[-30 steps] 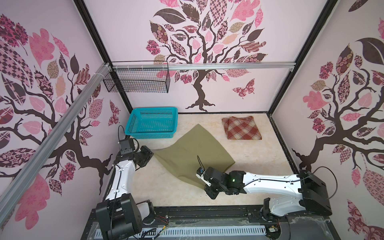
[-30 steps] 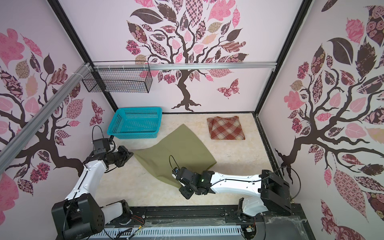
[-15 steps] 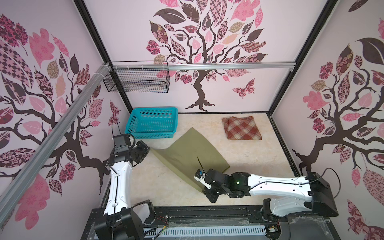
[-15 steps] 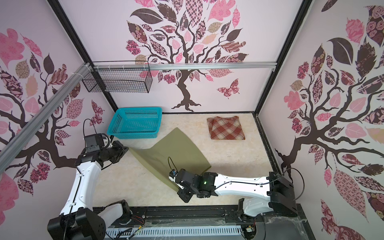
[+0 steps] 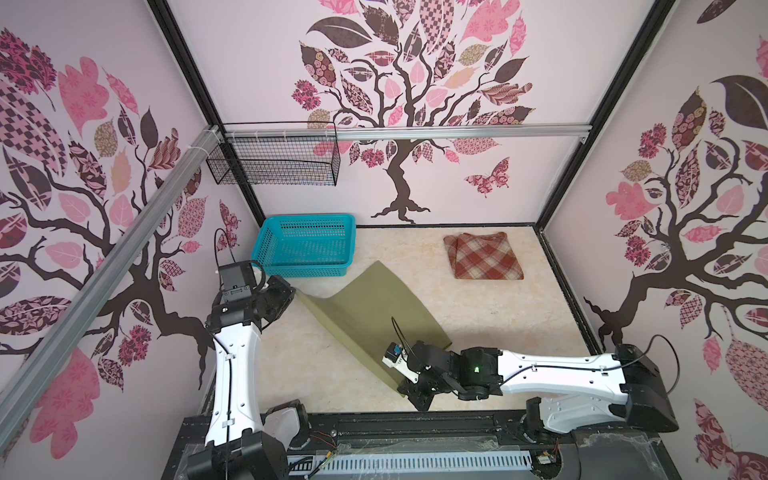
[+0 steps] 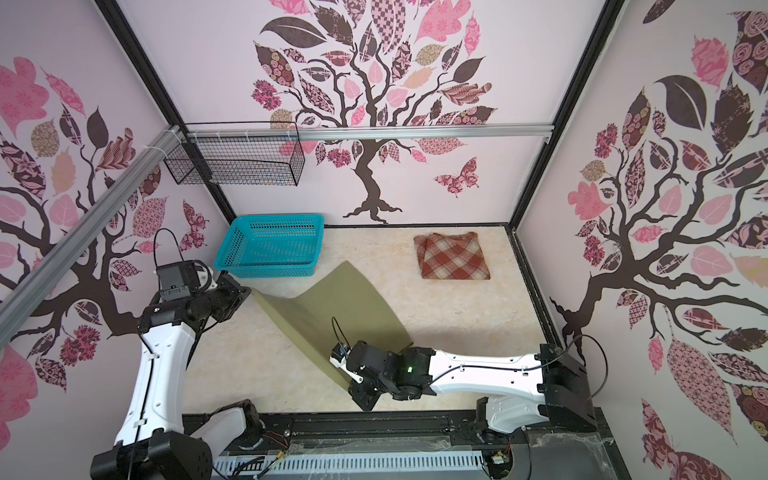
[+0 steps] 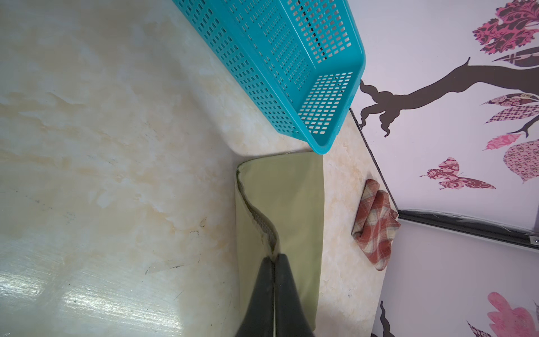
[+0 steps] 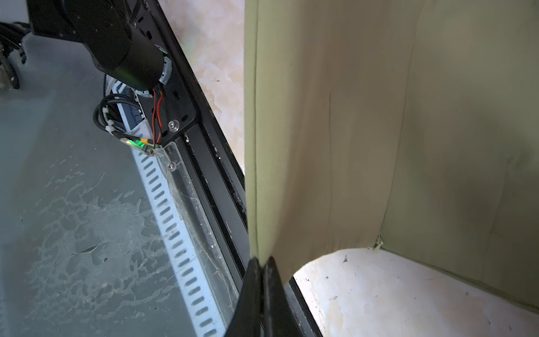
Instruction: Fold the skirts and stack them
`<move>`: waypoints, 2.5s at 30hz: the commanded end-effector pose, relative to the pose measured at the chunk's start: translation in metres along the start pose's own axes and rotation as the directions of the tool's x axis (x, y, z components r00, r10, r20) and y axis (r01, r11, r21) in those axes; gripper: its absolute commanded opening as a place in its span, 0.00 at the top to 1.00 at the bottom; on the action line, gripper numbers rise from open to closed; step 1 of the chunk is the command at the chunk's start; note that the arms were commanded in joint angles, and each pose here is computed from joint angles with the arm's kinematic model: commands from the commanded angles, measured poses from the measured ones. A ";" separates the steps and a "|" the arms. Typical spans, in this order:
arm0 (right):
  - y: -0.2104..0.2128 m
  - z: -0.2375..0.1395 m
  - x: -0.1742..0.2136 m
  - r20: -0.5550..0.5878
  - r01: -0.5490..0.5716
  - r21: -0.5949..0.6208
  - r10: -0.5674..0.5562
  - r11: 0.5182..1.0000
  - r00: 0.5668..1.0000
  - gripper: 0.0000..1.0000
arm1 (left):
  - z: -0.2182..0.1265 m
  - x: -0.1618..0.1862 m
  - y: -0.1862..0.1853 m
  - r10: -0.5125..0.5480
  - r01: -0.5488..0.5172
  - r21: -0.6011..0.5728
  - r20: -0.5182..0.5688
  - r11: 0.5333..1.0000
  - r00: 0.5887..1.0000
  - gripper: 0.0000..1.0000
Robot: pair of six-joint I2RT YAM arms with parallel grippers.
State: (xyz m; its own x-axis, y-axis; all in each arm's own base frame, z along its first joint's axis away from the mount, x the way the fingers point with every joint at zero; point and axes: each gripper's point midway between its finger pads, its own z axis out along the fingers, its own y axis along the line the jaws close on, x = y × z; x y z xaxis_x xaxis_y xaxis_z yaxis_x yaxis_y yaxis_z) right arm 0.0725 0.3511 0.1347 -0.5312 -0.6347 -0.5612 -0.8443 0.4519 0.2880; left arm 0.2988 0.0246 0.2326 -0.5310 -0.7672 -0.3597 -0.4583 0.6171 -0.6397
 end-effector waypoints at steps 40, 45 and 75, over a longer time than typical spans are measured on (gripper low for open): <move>-0.106 -0.016 -0.006 0.031 -0.335 -0.080 0.338 0.939 0.941 1.00 | 0.164 0.004 -0.125 0.236 -0.238 -0.003 -0.119 0.971 0.965 1.00; -0.118 -0.013 0.004 0.016 -0.379 -0.057 0.381 0.923 0.924 1.00 | 0.185 0.016 -0.140 0.253 -0.255 0.009 -0.149 0.967 0.956 1.00; -0.168 -0.004 0.029 -0.015 -0.533 0.092 0.536 0.841 0.844 1.00 | 0.251 0.050 -0.173 0.266 -0.258 0.066 -0.220 0.964 0.938 1.00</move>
State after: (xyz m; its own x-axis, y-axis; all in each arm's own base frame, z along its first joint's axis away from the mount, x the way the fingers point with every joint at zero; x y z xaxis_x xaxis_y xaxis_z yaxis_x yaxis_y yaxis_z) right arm 0.1965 0.2574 0.0818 -0.8867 -0.3073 -0.3455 -0.4491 0.7497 0.4861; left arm 0.5132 -0.1593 0.1400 -0.7996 -0.5077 -0.3208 -0.2869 0.7922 -0.5386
